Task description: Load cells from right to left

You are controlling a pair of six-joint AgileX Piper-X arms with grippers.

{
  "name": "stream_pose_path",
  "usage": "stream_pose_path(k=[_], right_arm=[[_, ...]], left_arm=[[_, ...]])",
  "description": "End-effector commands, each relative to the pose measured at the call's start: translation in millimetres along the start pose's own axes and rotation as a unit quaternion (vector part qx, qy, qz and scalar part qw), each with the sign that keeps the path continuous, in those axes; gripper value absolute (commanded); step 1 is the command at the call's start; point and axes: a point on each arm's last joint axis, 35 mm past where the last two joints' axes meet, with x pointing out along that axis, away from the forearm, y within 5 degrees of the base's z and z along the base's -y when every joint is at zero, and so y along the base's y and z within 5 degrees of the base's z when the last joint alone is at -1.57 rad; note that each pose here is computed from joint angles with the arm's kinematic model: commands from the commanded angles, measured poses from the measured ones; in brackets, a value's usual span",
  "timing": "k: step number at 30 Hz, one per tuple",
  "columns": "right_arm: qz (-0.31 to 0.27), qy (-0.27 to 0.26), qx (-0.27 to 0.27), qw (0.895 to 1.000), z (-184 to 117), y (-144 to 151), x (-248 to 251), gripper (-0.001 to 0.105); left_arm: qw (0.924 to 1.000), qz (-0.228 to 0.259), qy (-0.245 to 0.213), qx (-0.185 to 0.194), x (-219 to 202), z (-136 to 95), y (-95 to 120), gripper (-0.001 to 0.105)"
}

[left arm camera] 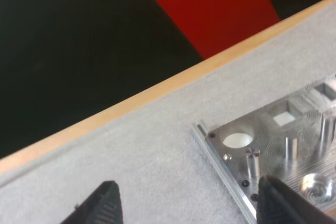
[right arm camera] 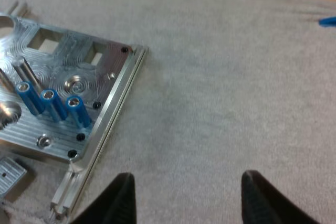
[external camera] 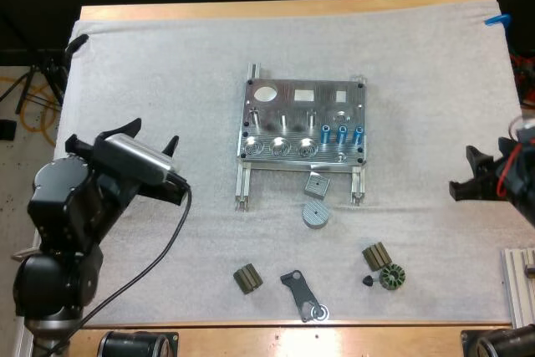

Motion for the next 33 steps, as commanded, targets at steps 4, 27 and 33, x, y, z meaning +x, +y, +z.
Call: stream_pose_path(k=[4, 27, 33], right_arm=[[-0.010, -0.043, -0.001, 0.999, -15, 4, -15, 0.045], [-0.035, -0.176, 0.048, 0.983, -86, 28, -59, 0.045], [-0.022, -0.157, 0.062, 0.985, -101, 33, -67, 0.045]], left_arm=[[0.9999, 0.003, -0.001, -0.011, -17, -2, -2, 0.055], [0.9924, 0.068, -0.090, -0.047, -101, -77, -30, 0.055], [0.9883, 0.118, -0.076, -0.059, -117, -96, -33, 0.055]])
